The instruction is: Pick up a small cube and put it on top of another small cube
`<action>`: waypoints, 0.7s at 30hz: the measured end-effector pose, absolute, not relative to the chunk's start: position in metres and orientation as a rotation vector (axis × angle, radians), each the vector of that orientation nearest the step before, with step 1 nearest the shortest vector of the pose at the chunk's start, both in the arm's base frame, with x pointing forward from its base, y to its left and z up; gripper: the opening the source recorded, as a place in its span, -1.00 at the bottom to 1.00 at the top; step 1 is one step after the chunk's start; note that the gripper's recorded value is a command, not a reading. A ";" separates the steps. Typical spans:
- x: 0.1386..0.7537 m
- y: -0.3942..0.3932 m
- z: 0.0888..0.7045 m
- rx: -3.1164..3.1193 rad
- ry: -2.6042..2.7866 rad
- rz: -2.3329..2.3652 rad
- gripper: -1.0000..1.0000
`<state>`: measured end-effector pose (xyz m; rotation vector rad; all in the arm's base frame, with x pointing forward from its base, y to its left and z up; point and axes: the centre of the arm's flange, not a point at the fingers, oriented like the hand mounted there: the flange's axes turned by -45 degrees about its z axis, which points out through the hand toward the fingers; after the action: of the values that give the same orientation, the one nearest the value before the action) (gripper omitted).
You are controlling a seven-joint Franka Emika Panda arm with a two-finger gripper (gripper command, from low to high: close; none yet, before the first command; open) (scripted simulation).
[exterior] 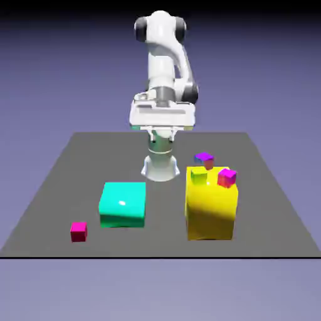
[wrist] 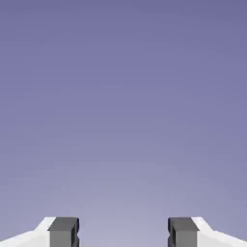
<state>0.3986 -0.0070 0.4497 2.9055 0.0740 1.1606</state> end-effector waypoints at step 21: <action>0.455 -0.234 0.241 3.135 0.044 0.320 0.00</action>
<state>0.4546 -0.2338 0.2414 3.1348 0.0443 0.3204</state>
